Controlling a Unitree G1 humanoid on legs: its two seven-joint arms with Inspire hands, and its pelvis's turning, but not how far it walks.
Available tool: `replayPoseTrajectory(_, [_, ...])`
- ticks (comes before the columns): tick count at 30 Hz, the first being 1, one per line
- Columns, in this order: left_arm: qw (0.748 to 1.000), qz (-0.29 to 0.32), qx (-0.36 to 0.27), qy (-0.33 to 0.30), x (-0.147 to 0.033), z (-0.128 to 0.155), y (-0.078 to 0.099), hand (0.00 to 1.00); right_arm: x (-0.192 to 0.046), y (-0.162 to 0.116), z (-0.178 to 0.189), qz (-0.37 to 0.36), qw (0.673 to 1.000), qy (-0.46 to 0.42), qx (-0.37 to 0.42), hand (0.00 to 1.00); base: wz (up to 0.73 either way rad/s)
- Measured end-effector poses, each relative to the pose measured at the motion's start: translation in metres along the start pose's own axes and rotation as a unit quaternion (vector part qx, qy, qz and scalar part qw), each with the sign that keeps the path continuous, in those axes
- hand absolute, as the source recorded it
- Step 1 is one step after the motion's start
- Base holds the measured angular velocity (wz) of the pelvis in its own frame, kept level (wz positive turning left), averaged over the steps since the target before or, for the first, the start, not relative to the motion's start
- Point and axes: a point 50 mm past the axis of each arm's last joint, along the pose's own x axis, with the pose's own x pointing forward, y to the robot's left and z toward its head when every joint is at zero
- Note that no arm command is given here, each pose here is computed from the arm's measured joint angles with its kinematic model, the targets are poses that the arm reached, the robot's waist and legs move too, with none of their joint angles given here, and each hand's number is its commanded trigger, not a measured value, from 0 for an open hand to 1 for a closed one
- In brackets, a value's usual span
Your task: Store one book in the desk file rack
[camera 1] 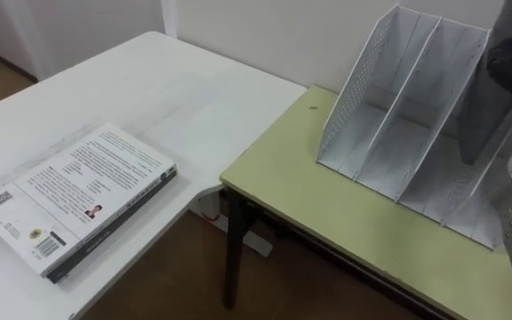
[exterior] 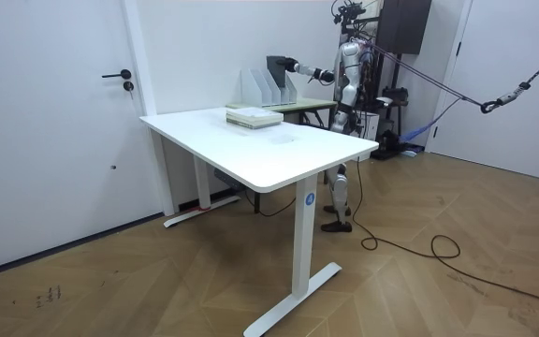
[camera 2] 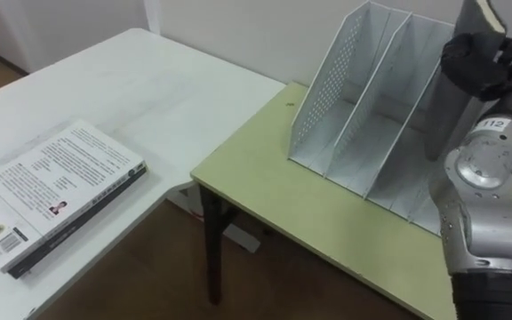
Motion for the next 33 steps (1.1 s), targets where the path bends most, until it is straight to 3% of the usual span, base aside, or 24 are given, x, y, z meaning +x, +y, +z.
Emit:
replayPoseTrajectory(4, [1.0, 0.003, -0.005, -0.002, -0.001, 0.002, 0.003, 0.0, 0.004, -0.001, -0.006, 0.001, 1.0, 0.026, 0.002, 1.0, 0.01])
replayPoseTrajectory(5, [1.0, 0.004, -0.004, -0.002, -0.001, 0.002, 0.003, 0.0, 0.007, -0.002, -0.007, 0.0, 0.999, 0.038, 0.006, 0.76, 0.04])
replayPoseTrajectory(6, [1.0, 0.004, -0.004, -0.001, -0.001, 0.002, 0.003, 0.0, 0.009, -0.003, -0.009, -0.002, 0.999, 0.044, 0.006, 0.0, 0.05])
replayPoseTrajectory(19, [1.0, 0.005, -0.02, -0.001, -0.004, 0.001, 0.006, 0.0, 0.04, -0.015, 0.007, -0.04, 0.997, 0.06, -0.001, 0.0, 0.03])
replayPoseTrajectory(33, [1.0, 0.007, -0.028, 0.001, -0.005, 0.0, 0.007, 0.0, 0.041, -0.018, 0.005, -0.044, 0.997, 0.065, -0.003, 0.0, 0.0])
